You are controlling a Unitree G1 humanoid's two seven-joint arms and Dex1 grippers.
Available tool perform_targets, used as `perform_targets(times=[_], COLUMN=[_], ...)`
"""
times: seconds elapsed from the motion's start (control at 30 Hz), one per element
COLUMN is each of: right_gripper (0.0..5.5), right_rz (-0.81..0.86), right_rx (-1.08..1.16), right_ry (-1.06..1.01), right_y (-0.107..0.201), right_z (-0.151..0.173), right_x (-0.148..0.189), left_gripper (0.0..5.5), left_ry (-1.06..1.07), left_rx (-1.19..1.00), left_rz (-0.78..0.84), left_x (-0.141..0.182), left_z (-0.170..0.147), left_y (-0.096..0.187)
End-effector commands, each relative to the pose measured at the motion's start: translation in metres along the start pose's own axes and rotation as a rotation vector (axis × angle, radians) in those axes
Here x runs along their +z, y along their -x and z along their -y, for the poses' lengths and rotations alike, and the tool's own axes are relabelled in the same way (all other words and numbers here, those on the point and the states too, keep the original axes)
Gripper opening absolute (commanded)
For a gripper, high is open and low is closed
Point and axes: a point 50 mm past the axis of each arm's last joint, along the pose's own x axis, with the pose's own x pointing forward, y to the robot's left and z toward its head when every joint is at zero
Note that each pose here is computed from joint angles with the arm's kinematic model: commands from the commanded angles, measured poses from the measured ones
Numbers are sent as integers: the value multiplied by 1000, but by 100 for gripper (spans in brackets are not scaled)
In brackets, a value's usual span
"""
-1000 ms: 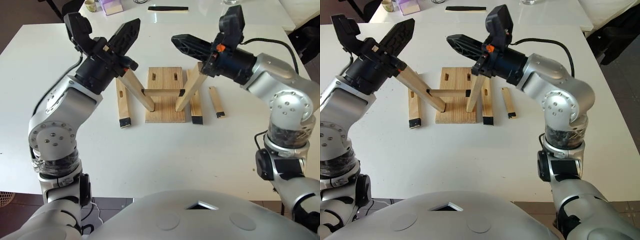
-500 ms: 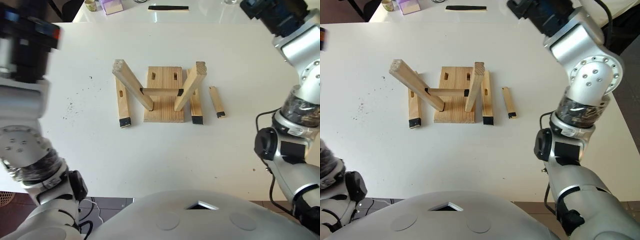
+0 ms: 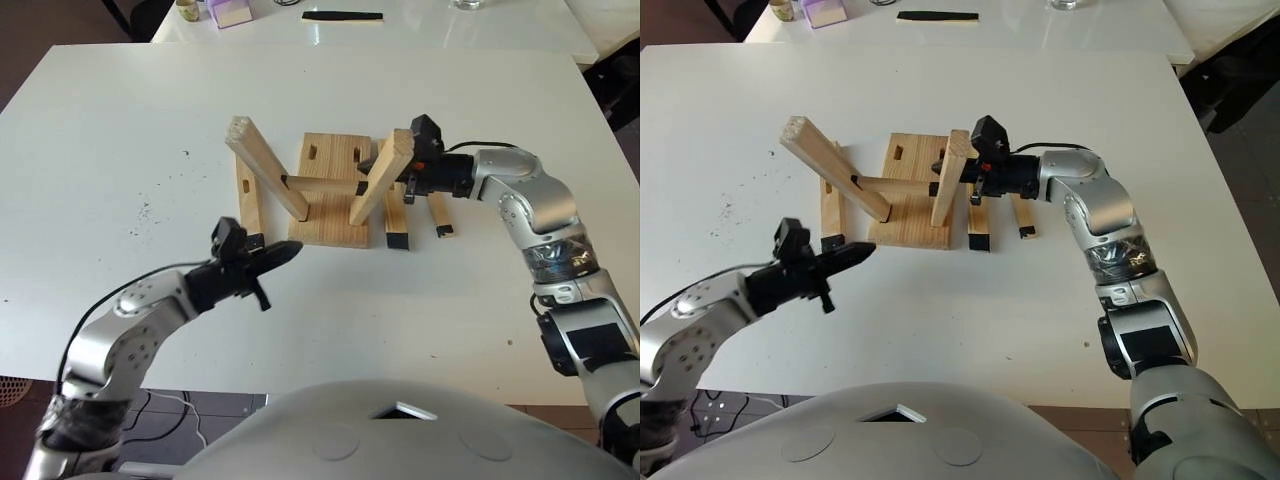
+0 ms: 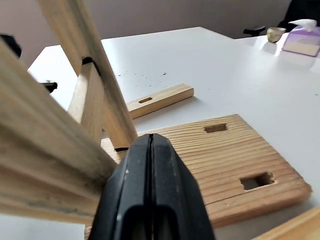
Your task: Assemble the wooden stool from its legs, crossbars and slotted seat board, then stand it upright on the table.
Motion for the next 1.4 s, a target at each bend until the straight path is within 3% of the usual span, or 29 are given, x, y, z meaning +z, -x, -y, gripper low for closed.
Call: perform_targets(times=[0.03, 0.23, 0.43, 0.67, 0.77, 0.9, 1.03, 1.17, 1.4], right_gripper=[1, 1, 1, 1, 1, 1, 1, 1, 1], right_rz=[-62, -48, -6, 54, 96, 86, -127, -254, -321], right_rx=[128, 207, 272, 331, 217, -83, -242, -362, -446], right_ry=[35, -6, -37, -68, -57, 19, 26, -51, -94], right_y=[-22, -36, -31, -28, -11, 15, 14, 8, -2], right_z=[-1, -17, -36, -62, -46, 8, 48, 68, 72], right_x=[0, -3, 12, 28, 38, 46, 3, -28, -50], left_gripper=[0, 0, 0, 0, 0, 0, 0, 0, 0], left_ry=[-78, -231, -270, -311, -295, -211, -97, -29, -1], left_rx=[116, 217, 321, 349, 382, 474, 394, 302, 405], left_rz=[0, -108, -50, -22, -9, 9, 95, 84, -61], left_x=[1, -11, 8, 23, 23, 21, 26, 17, -11], left_z=[-18, -36, -55, -70, -69, -63, -35, -11, -6], left_y=[-25, -25, -17, -27, -13, 26, 38, 35, 52])
